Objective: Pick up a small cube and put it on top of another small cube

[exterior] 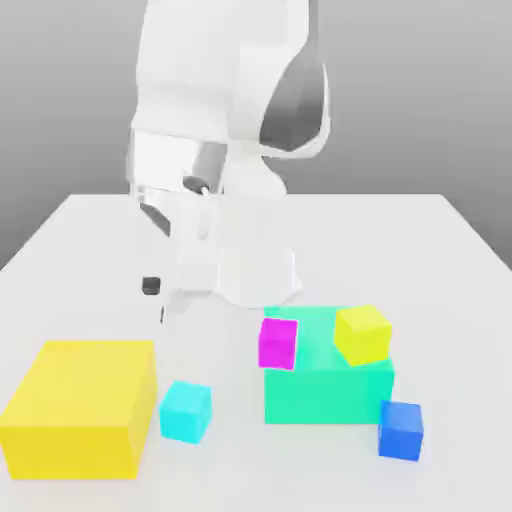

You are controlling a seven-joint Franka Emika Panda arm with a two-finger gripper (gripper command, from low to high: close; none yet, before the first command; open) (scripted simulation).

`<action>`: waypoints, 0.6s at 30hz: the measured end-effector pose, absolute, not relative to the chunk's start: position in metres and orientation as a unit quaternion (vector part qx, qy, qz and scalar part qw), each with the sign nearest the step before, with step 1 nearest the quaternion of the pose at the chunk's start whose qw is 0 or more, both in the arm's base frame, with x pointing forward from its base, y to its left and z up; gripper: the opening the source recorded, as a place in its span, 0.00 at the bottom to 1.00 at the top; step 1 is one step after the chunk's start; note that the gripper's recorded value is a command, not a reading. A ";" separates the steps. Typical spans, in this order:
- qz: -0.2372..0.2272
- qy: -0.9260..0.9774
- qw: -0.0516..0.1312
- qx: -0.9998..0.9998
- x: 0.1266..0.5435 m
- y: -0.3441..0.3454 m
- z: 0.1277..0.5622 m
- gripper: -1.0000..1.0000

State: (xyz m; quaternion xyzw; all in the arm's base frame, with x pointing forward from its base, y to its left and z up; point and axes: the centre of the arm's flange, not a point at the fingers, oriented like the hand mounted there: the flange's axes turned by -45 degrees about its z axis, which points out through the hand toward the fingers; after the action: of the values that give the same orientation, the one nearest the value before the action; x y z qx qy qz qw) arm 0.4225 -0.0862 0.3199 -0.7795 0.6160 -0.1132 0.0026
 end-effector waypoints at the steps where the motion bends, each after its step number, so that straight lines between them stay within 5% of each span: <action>1: -0.102 0.636 0.002 -0.765 0.418 -0.089 0.307 0.50; 10: -0.008 0.790 0.001 -0.613 0.366 -0.098 0.205 0.50; 18: -0.001 0.800 0.004 -0.600 0.365 -0.095 0.156 0.50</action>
State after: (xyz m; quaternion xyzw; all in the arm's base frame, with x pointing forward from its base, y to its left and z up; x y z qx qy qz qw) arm 0.3652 -0.0949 0.1560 -0.5998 0.8002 -0.0011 0.0043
